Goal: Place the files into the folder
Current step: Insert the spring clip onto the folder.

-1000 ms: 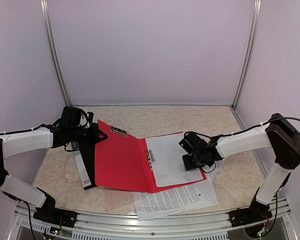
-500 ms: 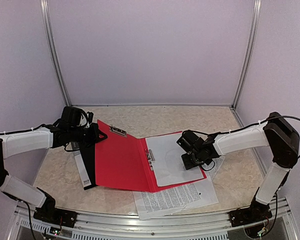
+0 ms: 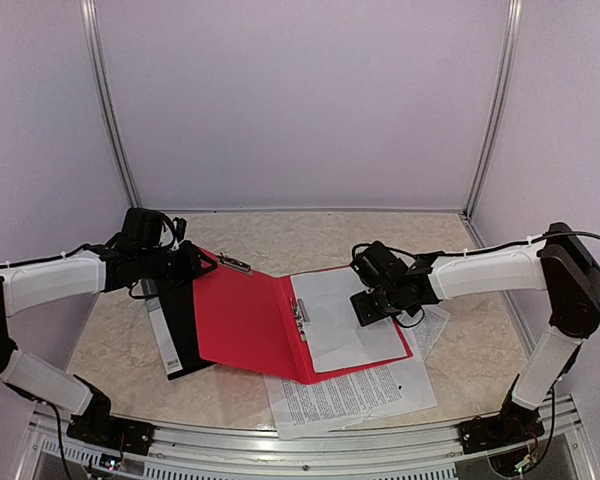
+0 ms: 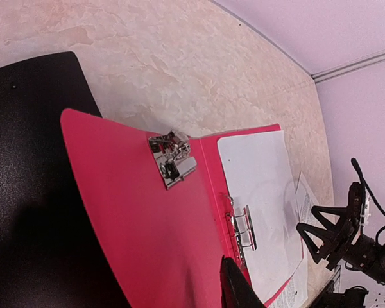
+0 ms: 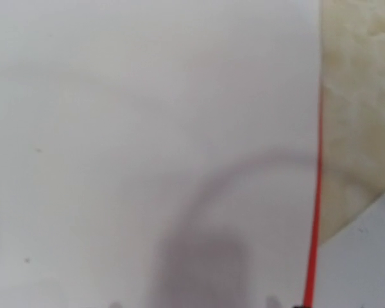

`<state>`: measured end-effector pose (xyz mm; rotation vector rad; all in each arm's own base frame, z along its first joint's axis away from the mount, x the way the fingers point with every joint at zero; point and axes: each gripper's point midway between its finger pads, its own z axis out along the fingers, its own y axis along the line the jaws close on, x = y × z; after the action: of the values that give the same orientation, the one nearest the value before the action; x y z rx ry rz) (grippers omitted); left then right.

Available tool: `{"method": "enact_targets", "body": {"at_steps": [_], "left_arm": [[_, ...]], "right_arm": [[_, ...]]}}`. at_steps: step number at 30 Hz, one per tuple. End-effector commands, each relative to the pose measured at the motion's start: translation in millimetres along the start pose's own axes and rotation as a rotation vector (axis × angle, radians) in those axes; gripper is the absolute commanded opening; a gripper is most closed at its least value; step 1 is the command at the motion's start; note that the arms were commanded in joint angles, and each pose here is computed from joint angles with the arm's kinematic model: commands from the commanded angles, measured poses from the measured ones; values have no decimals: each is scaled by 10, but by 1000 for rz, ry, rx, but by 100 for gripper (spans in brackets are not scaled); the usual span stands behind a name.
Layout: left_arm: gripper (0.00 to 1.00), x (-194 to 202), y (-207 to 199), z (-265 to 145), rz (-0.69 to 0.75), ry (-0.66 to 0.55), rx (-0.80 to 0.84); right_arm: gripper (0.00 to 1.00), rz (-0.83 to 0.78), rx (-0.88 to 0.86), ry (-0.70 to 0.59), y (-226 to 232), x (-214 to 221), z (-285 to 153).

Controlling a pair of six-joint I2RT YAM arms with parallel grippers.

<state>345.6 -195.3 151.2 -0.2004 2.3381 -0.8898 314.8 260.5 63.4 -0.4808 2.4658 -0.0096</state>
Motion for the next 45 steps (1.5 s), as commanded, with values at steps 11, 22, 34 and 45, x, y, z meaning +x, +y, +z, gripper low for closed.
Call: {"method": "enact_targets", "body": {"at_steps": [11, 22, 34, 45], "left_arm": [[32, -38, -44, -7, 23, 7, -15], [32, -9, -38, -28, 27, 7, -10], [32, -18, -30, -3, 29, 8, -12], [32, -9, -21, 13, 29, 13, -14]], "right_arm": [[63, -54, -241, -65, 590, -163, -99], [61, -111, -220, -26, 626, 6, 131], [58, -169, -239, 14, 697, 186, 298], [59, -190, -223, 10, 666, 135, 250]]}}
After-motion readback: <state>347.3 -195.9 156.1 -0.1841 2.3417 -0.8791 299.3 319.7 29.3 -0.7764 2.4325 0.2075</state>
